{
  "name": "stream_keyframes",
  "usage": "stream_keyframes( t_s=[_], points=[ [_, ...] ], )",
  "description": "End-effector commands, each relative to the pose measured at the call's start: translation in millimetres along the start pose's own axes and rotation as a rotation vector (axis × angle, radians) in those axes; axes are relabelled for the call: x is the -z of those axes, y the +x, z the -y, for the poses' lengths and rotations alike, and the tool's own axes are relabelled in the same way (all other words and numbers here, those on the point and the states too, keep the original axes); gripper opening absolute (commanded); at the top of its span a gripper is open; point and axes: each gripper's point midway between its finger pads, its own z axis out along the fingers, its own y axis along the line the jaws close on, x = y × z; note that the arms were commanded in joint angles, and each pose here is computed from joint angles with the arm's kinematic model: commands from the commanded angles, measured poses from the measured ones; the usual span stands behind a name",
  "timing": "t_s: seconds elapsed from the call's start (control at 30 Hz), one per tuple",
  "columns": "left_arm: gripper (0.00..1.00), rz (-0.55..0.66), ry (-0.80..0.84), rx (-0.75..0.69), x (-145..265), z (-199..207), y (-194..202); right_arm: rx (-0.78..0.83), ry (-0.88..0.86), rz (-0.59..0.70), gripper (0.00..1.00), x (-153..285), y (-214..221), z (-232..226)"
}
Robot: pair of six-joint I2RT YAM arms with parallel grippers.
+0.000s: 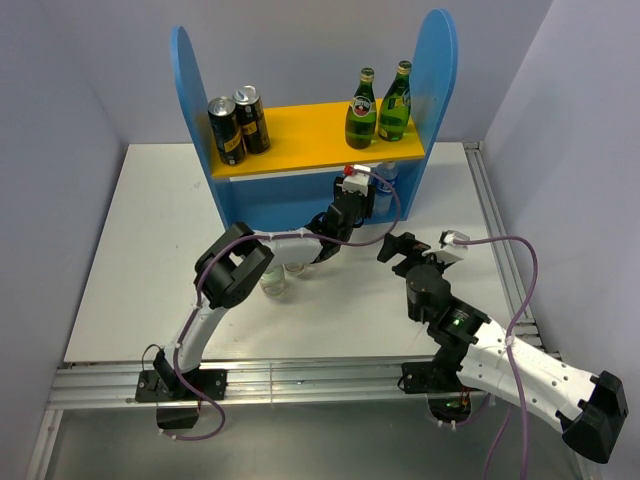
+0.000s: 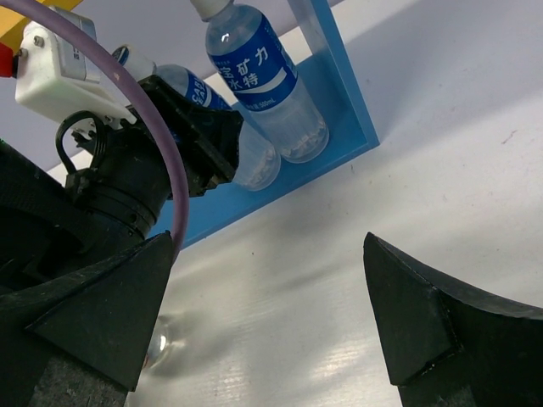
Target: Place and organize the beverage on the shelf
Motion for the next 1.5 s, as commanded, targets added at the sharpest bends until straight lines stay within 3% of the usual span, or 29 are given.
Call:
stream_keyframes(
  t_s=[0.0,0.07,0.17,0.77,1.17,1.37,1.4,1.47],
  points=[
    [0.59,0.170,-0.001,0.098,-15,-2,-68,-0.016,0.005,0.023,1.00,-1,-4,-2],
    [0.84,0.151,0.018,0.093,-16,2,-61,-0.014,0.006,0.021,1.00,-1,-4,-2],
    [0.99,0.143,0.020,0.090,-18,2,-57,-0.012,0.004,0.019,1.00,-1,-3,-2],
    [0.99,0.076,0.025,0.092,28,-13,-56,-0.001,0.004,0.011,1.00,-3,0,-4],
    [0.99,0.004,0.217,0.077,68,12,-84,0.018,0.010,0.001,1.00,-5,4,-5],
    [0.99,-0.073,0.177,-0.019,139,21,-88,0.029,-0.076,-0.031,1.00,-4,10,-20],
    [0.99,-0.052,0.145,-0.007,154,15,-106,0.032,-0.101,-0.039,1.00,-3,12,-24],
    [0.99,-0.104,0.138,-0.030,185,14,-92,0.040,-0.174,-0.057,1.00,-2,17,-36]
  ],
)
